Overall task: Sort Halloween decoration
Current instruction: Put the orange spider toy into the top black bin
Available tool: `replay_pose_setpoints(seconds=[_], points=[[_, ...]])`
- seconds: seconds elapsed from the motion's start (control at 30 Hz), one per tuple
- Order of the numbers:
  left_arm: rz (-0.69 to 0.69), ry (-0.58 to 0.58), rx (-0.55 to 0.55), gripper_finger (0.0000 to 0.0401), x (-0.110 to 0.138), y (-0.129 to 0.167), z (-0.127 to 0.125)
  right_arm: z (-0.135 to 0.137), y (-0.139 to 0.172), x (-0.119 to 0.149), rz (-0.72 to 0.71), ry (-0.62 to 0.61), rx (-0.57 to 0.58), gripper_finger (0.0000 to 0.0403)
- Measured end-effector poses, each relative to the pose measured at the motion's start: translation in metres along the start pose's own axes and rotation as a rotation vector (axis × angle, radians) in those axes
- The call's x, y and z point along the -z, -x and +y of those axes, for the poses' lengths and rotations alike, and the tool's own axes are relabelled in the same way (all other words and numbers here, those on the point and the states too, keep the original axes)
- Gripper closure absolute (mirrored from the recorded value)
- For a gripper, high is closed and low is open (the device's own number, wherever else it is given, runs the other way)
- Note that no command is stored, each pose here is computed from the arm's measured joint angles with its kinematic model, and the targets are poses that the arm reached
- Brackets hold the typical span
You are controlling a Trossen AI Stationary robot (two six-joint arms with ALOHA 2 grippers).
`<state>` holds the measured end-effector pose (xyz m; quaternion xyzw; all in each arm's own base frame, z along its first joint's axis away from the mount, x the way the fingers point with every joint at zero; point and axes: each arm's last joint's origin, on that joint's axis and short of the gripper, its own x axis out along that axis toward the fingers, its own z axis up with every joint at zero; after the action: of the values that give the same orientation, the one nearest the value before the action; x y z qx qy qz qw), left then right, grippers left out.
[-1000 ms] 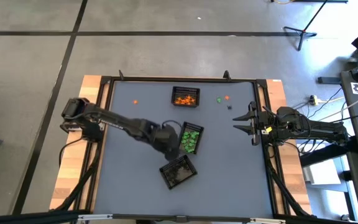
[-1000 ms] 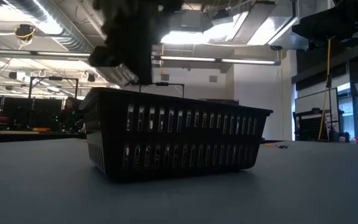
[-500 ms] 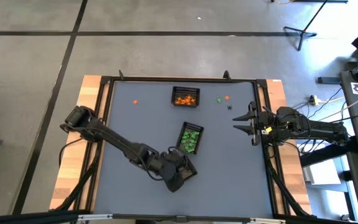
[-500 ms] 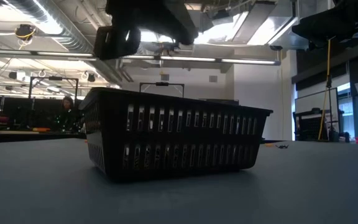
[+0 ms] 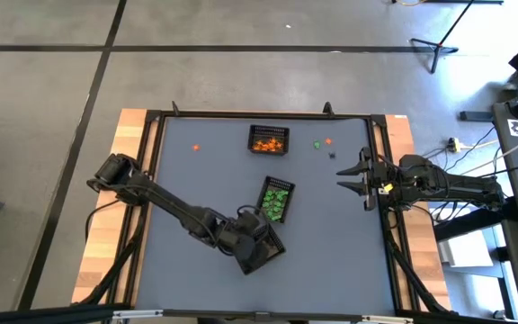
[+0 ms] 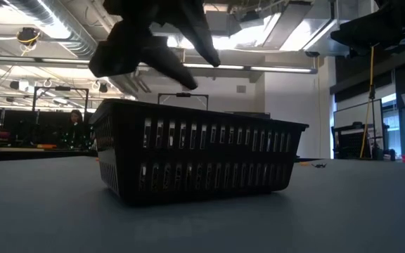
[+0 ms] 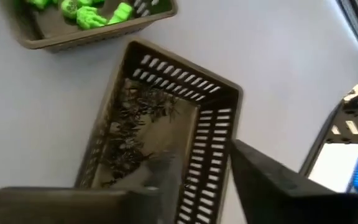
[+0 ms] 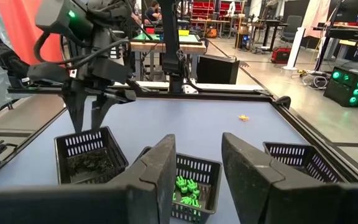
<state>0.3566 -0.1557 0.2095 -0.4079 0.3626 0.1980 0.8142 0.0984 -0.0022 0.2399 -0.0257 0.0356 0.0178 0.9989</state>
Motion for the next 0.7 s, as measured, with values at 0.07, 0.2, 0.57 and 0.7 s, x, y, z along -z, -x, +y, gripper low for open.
replay_pose_setpoints(seconds=[0.07, 0.2, 0.57, 0.7], points=[[-0.009, 0.015, -0.031, 0.0245, -0.002, 0.001, 0.003, 0.000, 0.000, 0.000, 0.000, 0.000, 0.000, 0.0276], [-0.058, 0.095, -0.135, 0.0180, -0.015, 0.011, 0.015, 0.000, 0.000, 0.000, 0.000, 0.000, 0.000, 0.0276], [-0.260, 0.332, -0.574, 0.0035, -0.065, 0.027, 0.072, 0.000, 0.000, 0.000, 0.002, 0.000, 0.000, 0.0276], [-0.274, 0.368, -0.693, 0.0021, -0.083, 0.025, 0.095, 0.000, 0.000, 0.001, 0.008, -0.001, 0.000, 0.0276]])
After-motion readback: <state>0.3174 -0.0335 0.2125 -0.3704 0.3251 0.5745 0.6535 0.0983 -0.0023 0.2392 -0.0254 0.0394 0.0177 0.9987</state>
